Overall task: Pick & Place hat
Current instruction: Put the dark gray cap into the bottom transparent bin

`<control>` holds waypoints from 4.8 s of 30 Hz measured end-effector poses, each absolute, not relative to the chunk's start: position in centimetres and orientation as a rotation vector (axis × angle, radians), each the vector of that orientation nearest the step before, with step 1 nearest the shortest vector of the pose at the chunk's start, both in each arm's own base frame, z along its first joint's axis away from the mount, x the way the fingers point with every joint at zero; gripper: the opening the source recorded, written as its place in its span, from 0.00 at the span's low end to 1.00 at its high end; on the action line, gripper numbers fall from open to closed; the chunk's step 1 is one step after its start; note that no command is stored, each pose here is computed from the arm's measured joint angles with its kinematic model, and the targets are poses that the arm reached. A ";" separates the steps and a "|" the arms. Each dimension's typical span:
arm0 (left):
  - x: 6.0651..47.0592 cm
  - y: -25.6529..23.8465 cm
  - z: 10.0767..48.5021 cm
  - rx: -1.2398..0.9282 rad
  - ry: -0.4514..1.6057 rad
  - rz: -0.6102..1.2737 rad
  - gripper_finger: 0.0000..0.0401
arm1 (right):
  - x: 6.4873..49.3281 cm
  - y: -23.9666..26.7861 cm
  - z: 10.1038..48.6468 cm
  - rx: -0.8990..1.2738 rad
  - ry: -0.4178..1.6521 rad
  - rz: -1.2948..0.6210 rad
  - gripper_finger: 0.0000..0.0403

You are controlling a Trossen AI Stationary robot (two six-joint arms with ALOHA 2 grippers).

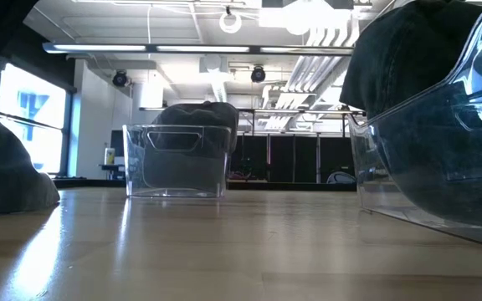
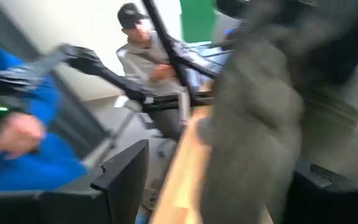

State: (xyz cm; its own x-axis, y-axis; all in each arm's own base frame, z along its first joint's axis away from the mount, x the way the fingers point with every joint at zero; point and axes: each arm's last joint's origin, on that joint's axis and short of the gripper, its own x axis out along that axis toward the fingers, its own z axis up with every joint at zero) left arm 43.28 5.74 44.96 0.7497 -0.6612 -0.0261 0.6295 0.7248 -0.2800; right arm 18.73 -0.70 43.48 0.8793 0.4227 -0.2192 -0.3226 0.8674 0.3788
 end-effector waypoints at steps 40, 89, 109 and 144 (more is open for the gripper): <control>43.8 3.0 43.1 -0.169 0.250 -0.536 0.60 | 16.3 -0.2 44.8 0.324 0.218 0.398 0.01; 40.3 5.9 47.7 -0.163 0.071 -0.729 0.00 | 16.0 -0.1 44.6 0.218 0.216 0.525 0.43; 42.7 5.7 45.0 -0.394 0.215 -0.784 0.51 | 16.1 -0.2 44.5 0.052 0.191 0.456 0.03; 43.7 6.0 44.9 -0.355 0.134 -0.753 0.05 | 14.7 -0.3 43.9 0.208 0.294 0.407 0.11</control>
